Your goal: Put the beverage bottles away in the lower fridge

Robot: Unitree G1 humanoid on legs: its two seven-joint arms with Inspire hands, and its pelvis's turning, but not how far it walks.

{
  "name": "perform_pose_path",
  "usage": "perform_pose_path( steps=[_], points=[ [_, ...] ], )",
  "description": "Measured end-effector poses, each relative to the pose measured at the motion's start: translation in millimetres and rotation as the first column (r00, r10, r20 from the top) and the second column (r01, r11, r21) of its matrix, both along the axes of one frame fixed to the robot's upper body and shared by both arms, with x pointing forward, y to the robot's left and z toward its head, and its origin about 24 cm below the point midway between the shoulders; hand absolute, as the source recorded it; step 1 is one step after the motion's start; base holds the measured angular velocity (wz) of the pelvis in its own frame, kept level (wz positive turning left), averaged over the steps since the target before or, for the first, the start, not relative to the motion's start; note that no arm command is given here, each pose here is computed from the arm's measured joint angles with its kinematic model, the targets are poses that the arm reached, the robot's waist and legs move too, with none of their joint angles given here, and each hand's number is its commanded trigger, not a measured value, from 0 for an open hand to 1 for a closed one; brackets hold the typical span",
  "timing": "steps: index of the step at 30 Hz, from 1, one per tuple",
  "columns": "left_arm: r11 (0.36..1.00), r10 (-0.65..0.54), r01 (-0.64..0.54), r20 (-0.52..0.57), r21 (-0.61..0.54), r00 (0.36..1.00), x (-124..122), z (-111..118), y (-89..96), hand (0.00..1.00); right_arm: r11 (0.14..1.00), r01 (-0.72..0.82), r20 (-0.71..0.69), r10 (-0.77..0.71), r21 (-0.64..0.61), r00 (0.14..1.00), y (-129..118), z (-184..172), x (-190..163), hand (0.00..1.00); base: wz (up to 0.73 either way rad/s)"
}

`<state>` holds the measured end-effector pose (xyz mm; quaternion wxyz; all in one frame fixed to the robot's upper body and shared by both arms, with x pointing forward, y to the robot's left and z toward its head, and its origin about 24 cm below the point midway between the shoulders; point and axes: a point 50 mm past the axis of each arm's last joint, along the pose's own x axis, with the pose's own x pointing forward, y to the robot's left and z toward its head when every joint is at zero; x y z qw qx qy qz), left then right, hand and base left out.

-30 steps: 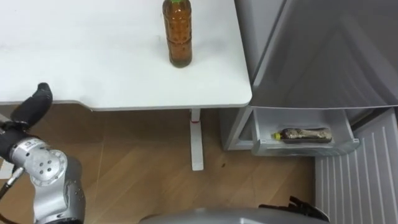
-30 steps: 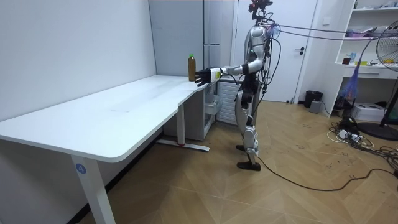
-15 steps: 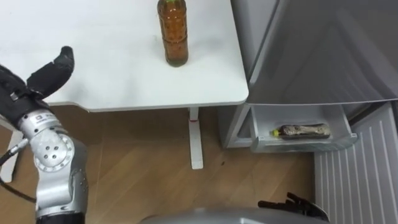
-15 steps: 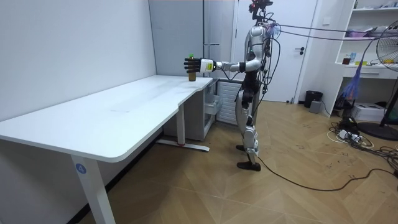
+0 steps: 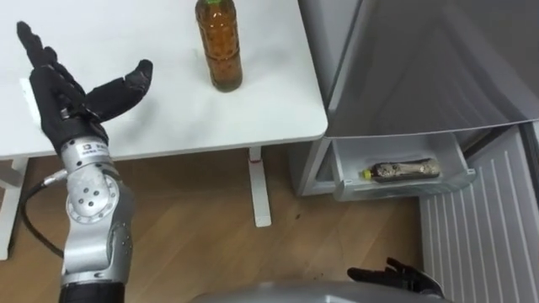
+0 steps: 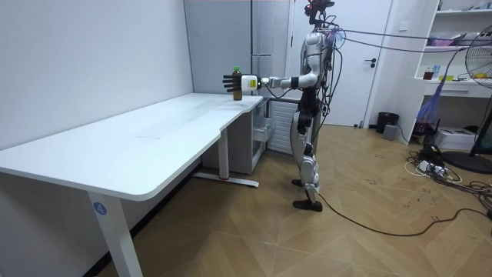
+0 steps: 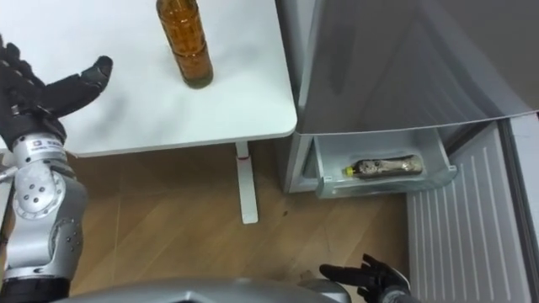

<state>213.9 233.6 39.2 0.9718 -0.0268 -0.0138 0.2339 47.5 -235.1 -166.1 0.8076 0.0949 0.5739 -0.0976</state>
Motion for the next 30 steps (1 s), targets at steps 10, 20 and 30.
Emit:
perform_pose_path(
  steps=[10,20,30],
  points=[
    [0.99,-0.138,0.138,-0.006,-0.011,0.99,19,8,-9.7,0.0,1.0,-0.004,-0.002,0.004,0.008,1.0,-4,2,6,0.0,0.0],
    [0.971,-0.225,0.217,-0.09,-0.097,0.97,24,-9,-13.1,0.0,1.0,-0.006,0.0,0.006,0.016,1.0,-1,1,7,0.0,-0.05],
    [0.949,-0.276,0.263,-0.054,-0.175,0.96,36,-3,-19.0,0.0,1.0,0.019,-0.011,-0.019,0.017,1.0,-3,2,7,0.0,-0.03]
  ],
)
